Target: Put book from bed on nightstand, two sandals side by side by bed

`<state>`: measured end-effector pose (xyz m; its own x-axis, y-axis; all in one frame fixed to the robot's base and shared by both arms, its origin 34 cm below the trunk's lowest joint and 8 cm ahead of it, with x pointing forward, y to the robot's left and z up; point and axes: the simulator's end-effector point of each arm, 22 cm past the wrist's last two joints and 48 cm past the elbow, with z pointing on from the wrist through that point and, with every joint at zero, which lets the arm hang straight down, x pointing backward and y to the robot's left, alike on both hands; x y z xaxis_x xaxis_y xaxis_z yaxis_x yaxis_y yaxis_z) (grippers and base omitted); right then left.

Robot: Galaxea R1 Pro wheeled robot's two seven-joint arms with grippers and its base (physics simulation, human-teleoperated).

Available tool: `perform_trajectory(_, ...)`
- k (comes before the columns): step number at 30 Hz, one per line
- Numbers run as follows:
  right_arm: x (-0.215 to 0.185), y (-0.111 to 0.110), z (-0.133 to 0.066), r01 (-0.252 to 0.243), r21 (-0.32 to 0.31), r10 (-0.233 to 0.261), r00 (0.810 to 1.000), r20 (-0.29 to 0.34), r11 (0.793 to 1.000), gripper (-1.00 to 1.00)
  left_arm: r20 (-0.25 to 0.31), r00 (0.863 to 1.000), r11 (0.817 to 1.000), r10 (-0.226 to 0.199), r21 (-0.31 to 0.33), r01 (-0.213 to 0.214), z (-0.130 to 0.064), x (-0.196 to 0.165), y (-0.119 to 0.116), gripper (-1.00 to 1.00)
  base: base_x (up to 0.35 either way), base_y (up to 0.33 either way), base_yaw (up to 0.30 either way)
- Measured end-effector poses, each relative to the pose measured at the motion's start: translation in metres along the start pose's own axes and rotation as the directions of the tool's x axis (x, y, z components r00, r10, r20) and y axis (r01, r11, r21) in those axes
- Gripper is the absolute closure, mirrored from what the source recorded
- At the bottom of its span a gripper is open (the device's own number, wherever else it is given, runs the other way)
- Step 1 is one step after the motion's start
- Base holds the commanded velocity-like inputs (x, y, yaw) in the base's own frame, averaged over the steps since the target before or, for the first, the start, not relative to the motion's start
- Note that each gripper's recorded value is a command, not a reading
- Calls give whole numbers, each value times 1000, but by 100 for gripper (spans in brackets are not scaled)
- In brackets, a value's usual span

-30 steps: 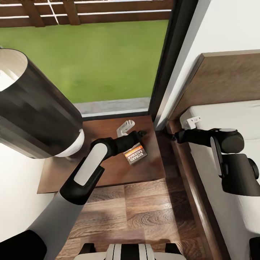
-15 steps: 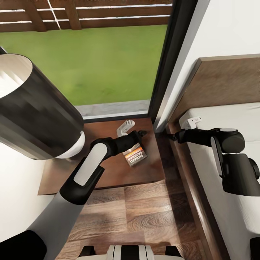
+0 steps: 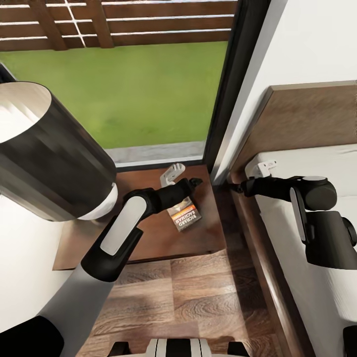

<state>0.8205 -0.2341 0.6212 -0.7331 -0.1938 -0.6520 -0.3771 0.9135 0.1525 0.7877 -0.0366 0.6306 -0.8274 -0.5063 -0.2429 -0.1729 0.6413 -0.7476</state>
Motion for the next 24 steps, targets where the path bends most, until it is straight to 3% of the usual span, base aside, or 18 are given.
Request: perform_trajectory(24, -20, 2, -18, 11, 8, -12, 999, 36, 1000, -100, 29, 999, 999, 25, 22, -26, -16, -10, -21, -100, 0, 0, 0)
